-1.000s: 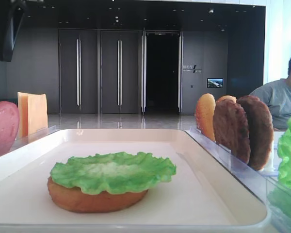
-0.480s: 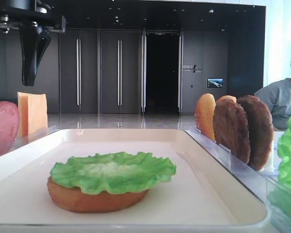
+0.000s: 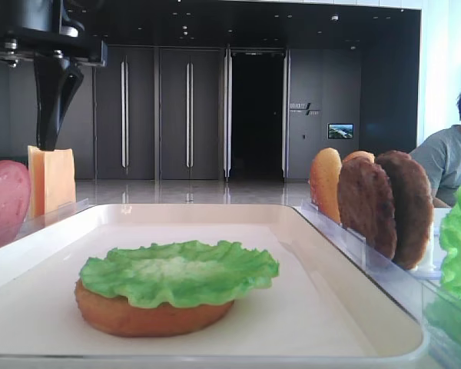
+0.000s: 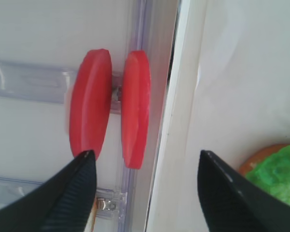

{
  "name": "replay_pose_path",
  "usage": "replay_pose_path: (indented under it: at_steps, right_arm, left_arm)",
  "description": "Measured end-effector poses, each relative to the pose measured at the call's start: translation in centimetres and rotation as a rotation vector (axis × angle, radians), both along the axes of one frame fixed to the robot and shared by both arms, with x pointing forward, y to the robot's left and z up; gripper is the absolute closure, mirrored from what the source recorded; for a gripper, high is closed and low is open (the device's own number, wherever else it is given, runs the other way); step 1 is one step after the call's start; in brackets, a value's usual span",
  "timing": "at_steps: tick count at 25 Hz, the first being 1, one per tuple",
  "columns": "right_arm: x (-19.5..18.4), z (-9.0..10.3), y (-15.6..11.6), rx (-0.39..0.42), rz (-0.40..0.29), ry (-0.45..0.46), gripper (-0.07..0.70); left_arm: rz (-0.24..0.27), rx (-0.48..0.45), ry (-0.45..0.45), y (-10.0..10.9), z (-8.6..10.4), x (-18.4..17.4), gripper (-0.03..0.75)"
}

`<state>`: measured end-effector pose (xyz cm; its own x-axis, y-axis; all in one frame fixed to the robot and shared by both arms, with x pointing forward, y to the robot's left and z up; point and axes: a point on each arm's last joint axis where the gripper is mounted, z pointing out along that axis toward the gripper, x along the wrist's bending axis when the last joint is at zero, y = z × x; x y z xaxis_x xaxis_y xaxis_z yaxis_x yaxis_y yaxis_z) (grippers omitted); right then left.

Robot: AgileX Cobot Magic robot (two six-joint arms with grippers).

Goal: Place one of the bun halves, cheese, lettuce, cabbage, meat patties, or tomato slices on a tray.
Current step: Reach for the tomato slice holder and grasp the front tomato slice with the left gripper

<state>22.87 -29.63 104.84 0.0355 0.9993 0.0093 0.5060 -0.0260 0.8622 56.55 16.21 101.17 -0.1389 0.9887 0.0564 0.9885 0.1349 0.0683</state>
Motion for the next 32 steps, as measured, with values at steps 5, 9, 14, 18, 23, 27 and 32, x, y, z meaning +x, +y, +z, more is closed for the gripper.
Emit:
replay_pose_path:
  at_steps: [5,9,14,18,23,27,32]
  right_arm:
    - [0.0,0.0,0.0,0.000,0.000,0.000,0.048]
    - [0.0,0.0,0.0,0.000,0.000,0.000,0.048]
    - [0.0,0.0,0.0,0.000,0.000,0.000,0.048]
    - [0.0,0.0,0.0,0.000,0.000,0.000,0.048]
    - [0.0,0.0,0.0,0.000,0.000,0.000,0.048]
    - [0.0,0.0,0.0,0.000,0.000,0.000,0.048]
    - [0.0,0.0,0.0,0.000,0.000,0.000,0.048]
  left_arm:
    - [-0.002,0.002,0.021,-0.2,-1.0,0.3,0.213]
    - [-0.011,0.003,0.032,-0.4,-1.7,0.6,0.213]
    - [-0.023,0.001,0.026,-0.5,-2.1,0.8,0.213]
    - [-0.026,-0.011,0.002,-0.6,-2.1,1.0,0.213]
    - [-0.035,0.004,-0.003,-0.5,-2.1,1.1,0.213]
    - [-0.054,0.007,-0.003,-0.5,-2.1,1.1,0.213]
    - [-0.058,0.007,0.000,-0.5,-2.2,1.1,0.213]
